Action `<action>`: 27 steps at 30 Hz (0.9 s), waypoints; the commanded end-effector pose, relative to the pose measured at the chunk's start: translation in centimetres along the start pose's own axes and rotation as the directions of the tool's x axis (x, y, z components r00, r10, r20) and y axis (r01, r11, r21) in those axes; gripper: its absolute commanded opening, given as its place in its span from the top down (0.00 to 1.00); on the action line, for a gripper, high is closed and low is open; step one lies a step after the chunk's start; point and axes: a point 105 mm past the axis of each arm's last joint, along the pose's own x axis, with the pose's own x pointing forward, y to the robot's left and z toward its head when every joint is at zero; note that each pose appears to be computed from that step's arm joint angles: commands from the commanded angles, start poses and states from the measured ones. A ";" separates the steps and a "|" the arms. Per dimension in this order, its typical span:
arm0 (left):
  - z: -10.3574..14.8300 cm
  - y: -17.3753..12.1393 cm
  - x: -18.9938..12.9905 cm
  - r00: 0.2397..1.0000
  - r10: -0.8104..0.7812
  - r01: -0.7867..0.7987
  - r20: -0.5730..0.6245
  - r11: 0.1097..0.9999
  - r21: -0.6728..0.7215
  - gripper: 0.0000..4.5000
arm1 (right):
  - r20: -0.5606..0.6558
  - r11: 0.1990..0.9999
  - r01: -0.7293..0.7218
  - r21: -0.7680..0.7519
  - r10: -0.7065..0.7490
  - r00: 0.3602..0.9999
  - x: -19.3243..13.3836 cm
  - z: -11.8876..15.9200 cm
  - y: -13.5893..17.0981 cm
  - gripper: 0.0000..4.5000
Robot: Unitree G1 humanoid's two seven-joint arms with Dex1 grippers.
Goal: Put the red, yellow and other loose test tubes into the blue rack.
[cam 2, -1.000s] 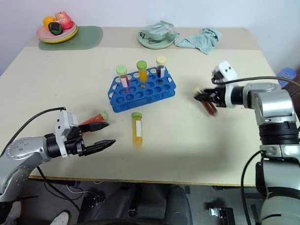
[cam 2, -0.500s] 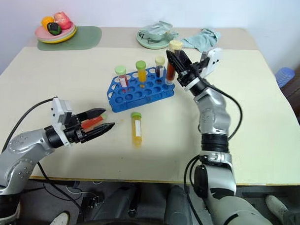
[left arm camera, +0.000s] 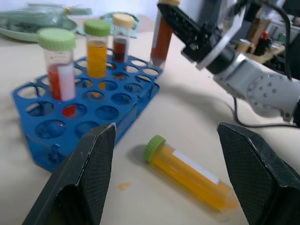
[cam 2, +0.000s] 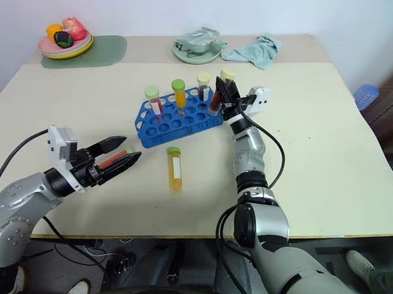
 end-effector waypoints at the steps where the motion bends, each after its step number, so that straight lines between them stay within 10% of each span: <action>1: 1.1 -0.5 -0.3 1.000 0.003 -0.004 0.025 1.000 0.026 0.21 | 0.033 1.000 -0.013 0.004 0.013 0.999 0.9 0.3 0.6 0.82; 27: 1.1 -0.8 -0.4 0.999 0.022 -0.023 0.042 0.999 0.024 0.21 | -0.023 0.996 0.037 -0.085 -0.039 0.999 0.3 -1.2 0.0 0.82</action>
